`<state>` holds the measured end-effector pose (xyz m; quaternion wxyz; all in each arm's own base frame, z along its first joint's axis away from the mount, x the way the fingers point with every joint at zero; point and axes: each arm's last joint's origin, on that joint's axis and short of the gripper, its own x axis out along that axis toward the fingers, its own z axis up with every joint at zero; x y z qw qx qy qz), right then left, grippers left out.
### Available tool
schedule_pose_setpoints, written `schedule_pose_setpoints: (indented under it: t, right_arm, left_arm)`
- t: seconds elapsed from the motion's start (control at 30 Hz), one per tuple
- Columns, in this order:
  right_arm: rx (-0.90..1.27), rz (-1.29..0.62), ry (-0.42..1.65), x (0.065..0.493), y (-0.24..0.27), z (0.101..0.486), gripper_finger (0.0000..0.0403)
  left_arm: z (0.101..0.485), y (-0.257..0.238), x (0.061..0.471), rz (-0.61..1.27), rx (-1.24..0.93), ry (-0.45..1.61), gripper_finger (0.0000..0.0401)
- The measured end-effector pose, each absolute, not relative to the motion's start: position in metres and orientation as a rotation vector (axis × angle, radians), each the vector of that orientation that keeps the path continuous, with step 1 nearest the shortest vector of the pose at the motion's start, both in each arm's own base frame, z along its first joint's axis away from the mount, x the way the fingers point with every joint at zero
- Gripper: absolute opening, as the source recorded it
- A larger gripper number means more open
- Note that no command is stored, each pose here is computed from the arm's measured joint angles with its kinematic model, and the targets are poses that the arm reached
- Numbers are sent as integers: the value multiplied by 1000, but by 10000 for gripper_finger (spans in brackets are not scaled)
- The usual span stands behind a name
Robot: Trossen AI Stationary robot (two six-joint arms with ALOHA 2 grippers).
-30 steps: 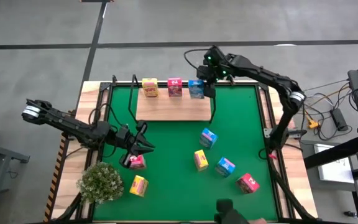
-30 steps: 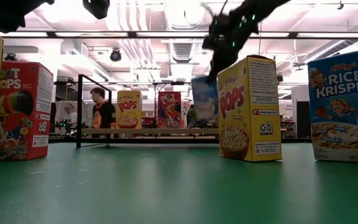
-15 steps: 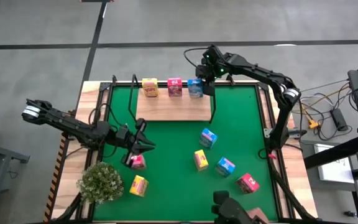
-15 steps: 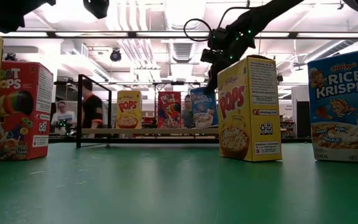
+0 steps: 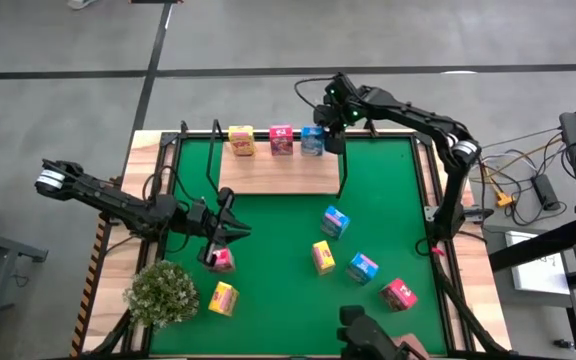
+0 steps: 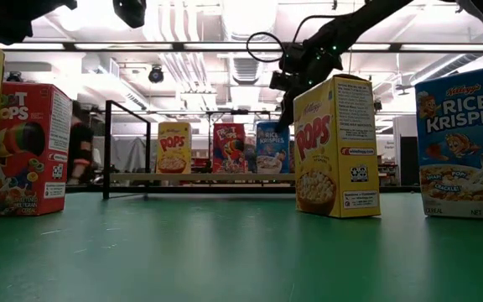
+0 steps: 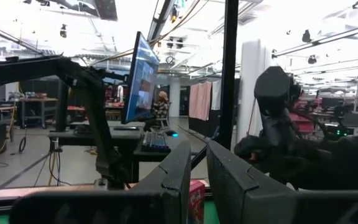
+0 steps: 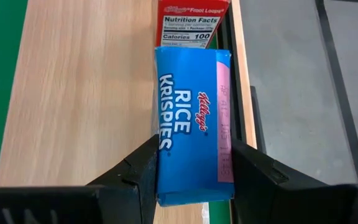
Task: Stack cereal on shelf
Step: Put the bottom left blue cereal box on the shelf
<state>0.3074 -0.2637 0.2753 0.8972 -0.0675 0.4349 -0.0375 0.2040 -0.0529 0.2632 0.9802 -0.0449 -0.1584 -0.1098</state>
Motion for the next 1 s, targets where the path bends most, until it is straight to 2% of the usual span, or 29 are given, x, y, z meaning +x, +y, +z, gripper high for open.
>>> schedule_pose_setpoints:
  t: [0.63,0.87,1.0]
  right_arm:
    - [-101,-87,925,309,-265,271,150]
    - [-97,-84,935,310,-262,277,139]
    - [-84,-92,929,310,-262,279,158]
  left_arm:
    - [263,-53,204,-223,-103,-318,36]
    - [264,-53,204,-224,-111,-320,36]
    - [264,-53,204,-224,-111,-322,36]
